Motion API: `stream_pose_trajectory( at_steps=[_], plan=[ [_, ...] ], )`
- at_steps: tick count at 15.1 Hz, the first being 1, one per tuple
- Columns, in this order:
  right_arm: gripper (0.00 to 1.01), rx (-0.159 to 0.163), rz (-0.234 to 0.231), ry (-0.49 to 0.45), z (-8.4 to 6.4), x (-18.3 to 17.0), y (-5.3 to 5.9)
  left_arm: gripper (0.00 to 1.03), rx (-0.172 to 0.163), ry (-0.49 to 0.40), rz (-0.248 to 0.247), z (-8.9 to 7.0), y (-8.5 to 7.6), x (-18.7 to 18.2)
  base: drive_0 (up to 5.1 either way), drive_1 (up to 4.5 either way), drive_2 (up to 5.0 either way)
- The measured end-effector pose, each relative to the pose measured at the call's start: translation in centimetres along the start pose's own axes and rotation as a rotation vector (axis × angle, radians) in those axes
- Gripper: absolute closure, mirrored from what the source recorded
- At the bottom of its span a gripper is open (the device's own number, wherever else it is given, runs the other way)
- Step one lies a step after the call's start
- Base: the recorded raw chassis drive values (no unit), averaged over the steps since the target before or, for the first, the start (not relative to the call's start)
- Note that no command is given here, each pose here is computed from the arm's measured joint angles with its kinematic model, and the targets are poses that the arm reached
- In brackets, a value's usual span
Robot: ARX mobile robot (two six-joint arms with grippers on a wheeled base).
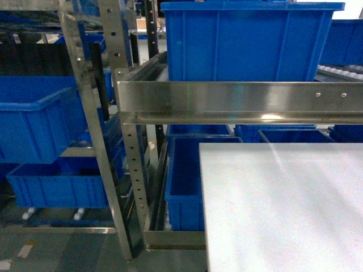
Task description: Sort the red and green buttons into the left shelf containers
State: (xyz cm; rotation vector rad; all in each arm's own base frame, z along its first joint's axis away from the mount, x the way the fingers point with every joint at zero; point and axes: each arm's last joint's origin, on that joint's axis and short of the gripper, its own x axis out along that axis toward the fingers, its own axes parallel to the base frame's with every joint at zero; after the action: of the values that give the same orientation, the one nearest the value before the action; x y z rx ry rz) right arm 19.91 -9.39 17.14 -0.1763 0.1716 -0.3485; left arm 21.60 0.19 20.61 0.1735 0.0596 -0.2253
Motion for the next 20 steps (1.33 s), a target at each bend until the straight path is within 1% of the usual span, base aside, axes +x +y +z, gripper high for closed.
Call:
stream_pose_trajectory(
  at_steps=[18, 20],
  plan=[
    [0.72, 0.000, 0.001, 0.004, -0.05, 0.01, 0.01, 0.75, -0.001, 0.004, 0.000, -0.05, 0.00, 0.01, -5.0, 2.50, 2.5],
    [0.72, 0.000, 0.000, -0.006, 0.07, -0.01, 0.00, 0.75, -0.001, 0.003, 0.004, -0.04, 0.04, 0.01, -4.9, 2.54, 2.5]
  ],
)
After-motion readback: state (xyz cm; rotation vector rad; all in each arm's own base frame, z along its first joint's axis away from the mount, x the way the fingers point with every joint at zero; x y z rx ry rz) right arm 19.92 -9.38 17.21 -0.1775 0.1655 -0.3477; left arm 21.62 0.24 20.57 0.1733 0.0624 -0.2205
